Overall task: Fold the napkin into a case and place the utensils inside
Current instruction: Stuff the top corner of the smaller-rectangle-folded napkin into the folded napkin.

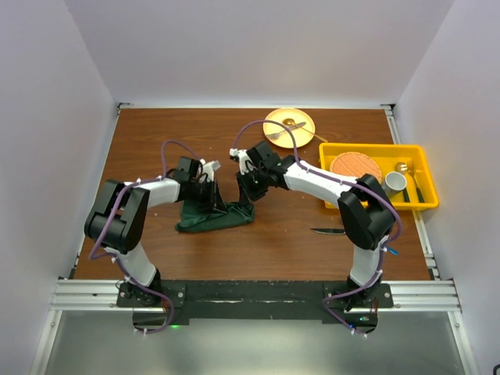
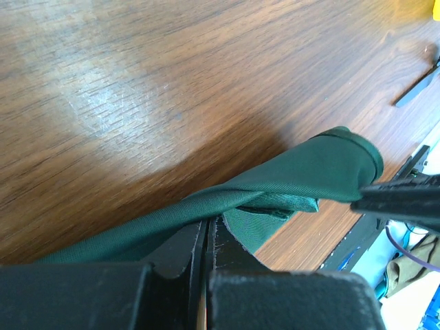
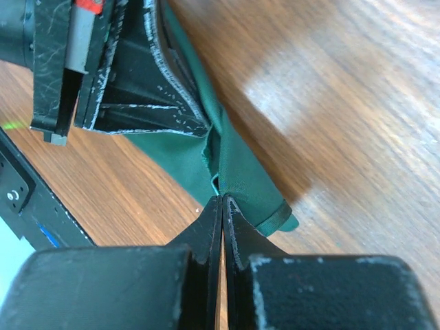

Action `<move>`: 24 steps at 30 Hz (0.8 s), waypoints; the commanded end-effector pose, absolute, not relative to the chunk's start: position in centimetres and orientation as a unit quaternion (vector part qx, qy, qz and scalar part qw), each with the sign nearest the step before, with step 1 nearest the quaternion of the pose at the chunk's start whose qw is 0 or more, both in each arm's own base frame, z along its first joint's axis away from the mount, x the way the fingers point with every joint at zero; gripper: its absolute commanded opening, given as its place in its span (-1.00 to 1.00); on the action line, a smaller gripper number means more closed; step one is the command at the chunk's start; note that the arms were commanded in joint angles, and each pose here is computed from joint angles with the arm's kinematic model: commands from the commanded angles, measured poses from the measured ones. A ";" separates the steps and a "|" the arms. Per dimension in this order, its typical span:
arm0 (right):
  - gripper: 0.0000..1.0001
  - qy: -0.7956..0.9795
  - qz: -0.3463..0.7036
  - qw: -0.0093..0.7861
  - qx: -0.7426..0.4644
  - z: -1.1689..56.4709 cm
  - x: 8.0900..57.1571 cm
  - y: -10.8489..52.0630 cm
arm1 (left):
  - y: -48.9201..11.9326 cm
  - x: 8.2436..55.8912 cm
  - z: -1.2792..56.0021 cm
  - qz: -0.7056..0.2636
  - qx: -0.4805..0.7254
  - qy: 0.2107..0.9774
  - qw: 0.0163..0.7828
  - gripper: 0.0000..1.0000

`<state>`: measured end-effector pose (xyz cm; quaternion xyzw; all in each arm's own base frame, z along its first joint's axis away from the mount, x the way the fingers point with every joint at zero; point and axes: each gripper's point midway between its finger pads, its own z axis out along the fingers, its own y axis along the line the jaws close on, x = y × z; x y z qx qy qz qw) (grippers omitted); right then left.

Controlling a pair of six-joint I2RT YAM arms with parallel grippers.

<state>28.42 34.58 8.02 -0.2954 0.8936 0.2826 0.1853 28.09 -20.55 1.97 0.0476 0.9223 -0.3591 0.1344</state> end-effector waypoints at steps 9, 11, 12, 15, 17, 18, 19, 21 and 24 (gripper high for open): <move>-1.00 0.893 0.247 0.180 -0.331 4.6 28.2 35.1 | -23.4 29.1 6.1 -0.406 0.098 0.892 0.173 -1.00; -1.00 0.894 0.239 0.182 -0.332 4.3 28.4 34.9 | -23.7 29.0 6.4 -0.411 0.098 0.890 0.173 -1.00; -1.00 0.895 0.236 0.182 -0.331 4.1 28.5 34.8 | -23.9 29.0 6.6 -0.416 0.097 0.887 0.173 -1.00; -1.00 0.899 0.229 0.179 -0.327 3.4 28.6 34.7 | -24.2 28.9 6.2 -0.423 0.098 0.885 0.167 -1.00; -1.00 0.904 0.218 0.177 -0.323 2.6 28.8 34.4 | -24.1 28.7 5.9 -0.424 0.099 0.885 0.162 -1.00; -1.00 0.906 0.216 0.175 -0.320 2.4 28.8 34.3 | -24.1 28.8 5.8 -0.425 0.103 0.884 0.165 -1.00; -1.00 0.907 0.214 0.171 -0.320 2.2 28.6 34.3 | -24.0 28.8 5.7 -0.425 0.102 0.884 0.165 -1.00; -1.00 0.910 0.210 0.165 -0.316 1.7 28.6 34.0 | -23.8 28.8 5.6 -0.427 0.105 0.883 0.165 -1.00; -1.00 0.912 0.207 0.162 -0.314 1.4 28.5 33.9 | -23.9 28.9 5.6 -0.428 0.113 0.881 0.165 -1.00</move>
